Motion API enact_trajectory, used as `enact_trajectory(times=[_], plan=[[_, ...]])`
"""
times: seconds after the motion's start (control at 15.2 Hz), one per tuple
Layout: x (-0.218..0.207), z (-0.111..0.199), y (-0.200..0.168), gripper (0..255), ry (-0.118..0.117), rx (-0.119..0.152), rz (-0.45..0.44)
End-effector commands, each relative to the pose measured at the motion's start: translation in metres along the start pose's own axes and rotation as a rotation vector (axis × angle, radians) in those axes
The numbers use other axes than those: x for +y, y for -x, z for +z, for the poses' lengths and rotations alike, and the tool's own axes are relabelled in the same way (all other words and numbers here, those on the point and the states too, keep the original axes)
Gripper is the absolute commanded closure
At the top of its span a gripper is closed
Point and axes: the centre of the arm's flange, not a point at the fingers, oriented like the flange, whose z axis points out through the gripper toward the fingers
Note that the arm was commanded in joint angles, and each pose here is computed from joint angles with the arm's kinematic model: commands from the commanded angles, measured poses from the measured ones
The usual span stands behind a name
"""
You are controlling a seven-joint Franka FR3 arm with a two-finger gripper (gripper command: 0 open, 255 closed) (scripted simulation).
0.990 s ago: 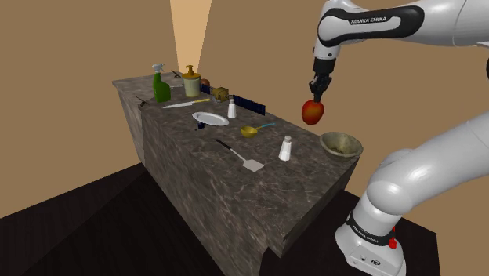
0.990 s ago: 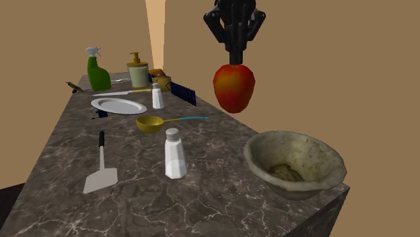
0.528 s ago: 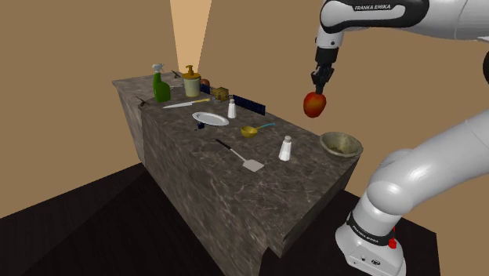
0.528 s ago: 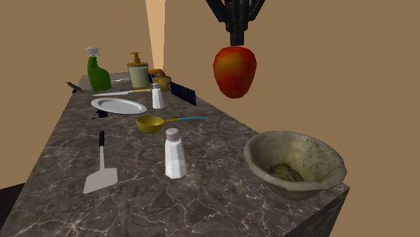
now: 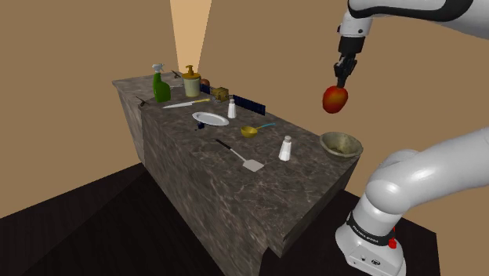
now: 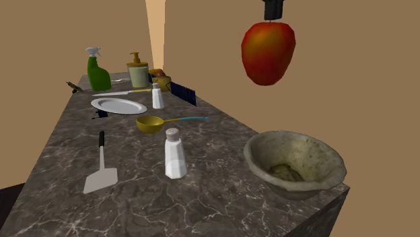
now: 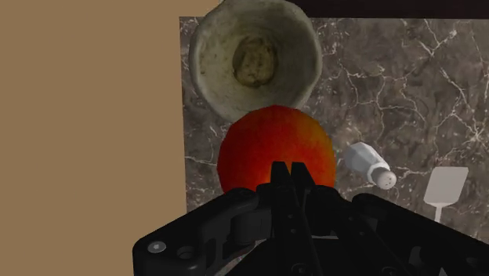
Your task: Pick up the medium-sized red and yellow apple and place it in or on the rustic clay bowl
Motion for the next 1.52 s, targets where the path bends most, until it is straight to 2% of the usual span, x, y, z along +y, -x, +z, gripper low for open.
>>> enact_trajectory(times=[0.0,0.33,1.45], plan=[[0.01,-0.009,0.022,255,0.0,-0.001,0.0],[0.033,-0.035,0.084,255,0.0,-0.001,0.0],[0.029,0.055,0.08,255,0.0,-0.001,0.0]])
